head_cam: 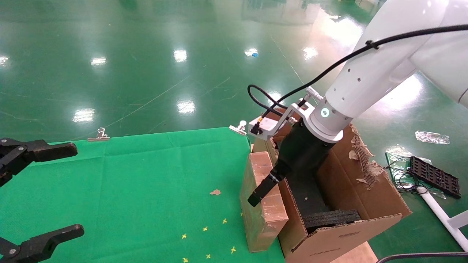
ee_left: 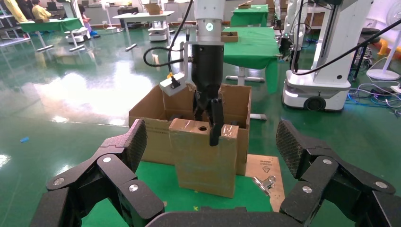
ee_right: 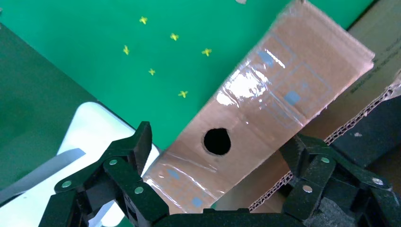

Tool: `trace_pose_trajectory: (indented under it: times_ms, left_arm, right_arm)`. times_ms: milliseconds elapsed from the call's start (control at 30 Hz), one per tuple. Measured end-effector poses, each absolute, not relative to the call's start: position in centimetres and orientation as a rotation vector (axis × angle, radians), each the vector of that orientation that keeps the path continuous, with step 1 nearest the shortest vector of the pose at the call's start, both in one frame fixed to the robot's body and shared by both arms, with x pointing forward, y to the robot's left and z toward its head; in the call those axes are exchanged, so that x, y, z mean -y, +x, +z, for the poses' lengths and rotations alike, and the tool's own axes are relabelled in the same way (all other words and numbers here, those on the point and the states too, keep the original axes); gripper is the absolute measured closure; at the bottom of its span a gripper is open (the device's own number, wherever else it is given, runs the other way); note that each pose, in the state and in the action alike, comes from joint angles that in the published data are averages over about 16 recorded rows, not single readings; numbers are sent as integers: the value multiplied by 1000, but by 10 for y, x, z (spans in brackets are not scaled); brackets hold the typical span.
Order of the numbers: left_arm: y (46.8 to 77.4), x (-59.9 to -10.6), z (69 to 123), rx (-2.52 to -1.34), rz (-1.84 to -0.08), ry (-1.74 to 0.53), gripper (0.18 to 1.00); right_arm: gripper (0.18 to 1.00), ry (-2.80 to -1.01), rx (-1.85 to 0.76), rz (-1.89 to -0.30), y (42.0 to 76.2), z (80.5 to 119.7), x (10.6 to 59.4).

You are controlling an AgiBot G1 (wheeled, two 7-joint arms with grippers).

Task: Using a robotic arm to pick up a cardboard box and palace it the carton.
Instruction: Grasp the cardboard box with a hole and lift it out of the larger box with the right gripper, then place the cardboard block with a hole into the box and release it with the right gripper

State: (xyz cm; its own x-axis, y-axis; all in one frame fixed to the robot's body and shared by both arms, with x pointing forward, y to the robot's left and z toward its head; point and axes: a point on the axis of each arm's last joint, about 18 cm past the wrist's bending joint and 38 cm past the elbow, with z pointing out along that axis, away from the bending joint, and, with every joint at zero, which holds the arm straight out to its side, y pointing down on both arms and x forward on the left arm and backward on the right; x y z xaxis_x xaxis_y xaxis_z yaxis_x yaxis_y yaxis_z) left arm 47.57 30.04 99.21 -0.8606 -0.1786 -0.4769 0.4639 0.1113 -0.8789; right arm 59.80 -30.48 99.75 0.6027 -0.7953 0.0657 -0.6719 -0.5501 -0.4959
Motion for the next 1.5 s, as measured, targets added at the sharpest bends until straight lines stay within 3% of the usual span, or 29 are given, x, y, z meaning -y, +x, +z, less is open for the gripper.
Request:
trace_pose_trajectory:
  times_ms: [433,767,933,1167,1333,1500]
  left_arm:
    - [476,-300,992,-1924,-1800,277,237]
    - [476,-300,992,-1924,-1800,277,381]
    - [476,-300,992,-1924,-1800,277,482]
    - [476,-300,992,-1924,-1800,277,647]
    - [476,-300,992,-1924,-1800,277,755]
    - [476,-300,992,-1924,-1800,277,847]
  right_arm:
    - [334,-2420,-1206,-421,596,983,310]
    - [550,-2406,-1157,-473,596,988,313]
    - [663,-2336,-1040,-567,594,1014,318]
    - [785,-2144,-869,-787,582,1081,342]
    - [824,-2000,-840,-949,568,1126,379]
    - [836,-1897,-927,-1043,556,1146,427]
